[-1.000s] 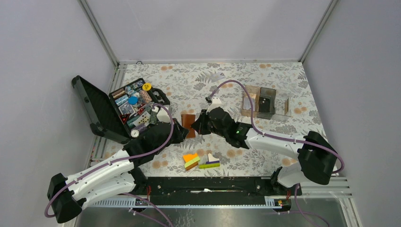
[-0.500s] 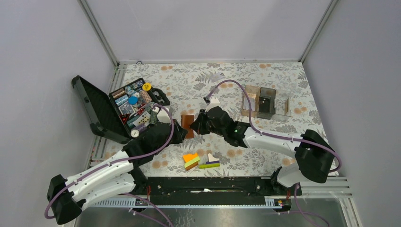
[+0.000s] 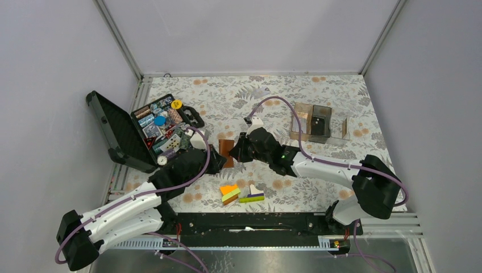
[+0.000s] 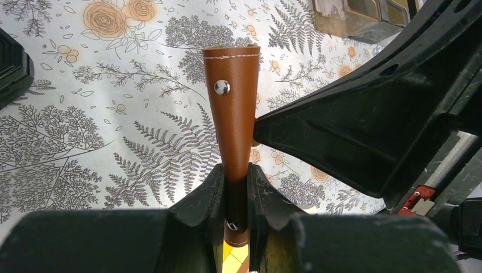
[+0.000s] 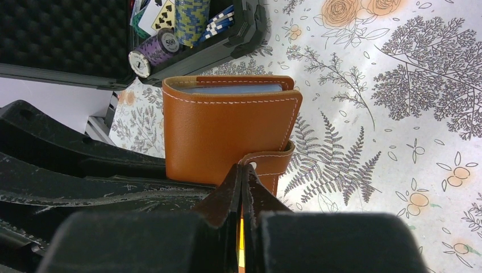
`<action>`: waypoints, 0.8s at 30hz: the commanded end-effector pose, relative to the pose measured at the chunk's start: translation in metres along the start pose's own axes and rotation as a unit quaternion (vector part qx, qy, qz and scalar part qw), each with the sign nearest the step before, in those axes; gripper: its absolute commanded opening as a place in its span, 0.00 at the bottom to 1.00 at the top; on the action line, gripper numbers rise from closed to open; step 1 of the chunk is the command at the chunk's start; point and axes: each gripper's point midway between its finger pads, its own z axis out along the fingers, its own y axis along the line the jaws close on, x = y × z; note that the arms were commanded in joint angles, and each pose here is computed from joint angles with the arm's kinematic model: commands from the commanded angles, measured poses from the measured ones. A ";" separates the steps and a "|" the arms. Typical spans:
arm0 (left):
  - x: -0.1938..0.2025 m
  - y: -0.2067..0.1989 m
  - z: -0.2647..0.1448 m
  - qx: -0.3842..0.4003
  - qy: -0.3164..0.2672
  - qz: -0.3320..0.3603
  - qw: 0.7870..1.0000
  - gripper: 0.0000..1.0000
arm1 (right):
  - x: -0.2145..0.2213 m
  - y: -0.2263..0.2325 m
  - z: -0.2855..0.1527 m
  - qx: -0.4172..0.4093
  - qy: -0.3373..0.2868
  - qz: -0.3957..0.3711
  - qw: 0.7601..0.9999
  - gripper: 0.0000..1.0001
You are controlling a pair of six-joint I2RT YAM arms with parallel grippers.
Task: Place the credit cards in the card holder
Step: Close the card holder at the center of the board.
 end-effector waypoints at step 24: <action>-0.035 -0.114 -0.031 0.273 -0.038 -0.014 0.961 0.00 | -0.010 0.078 -0.005 -0.157 0.010 0.029 0.987 0.00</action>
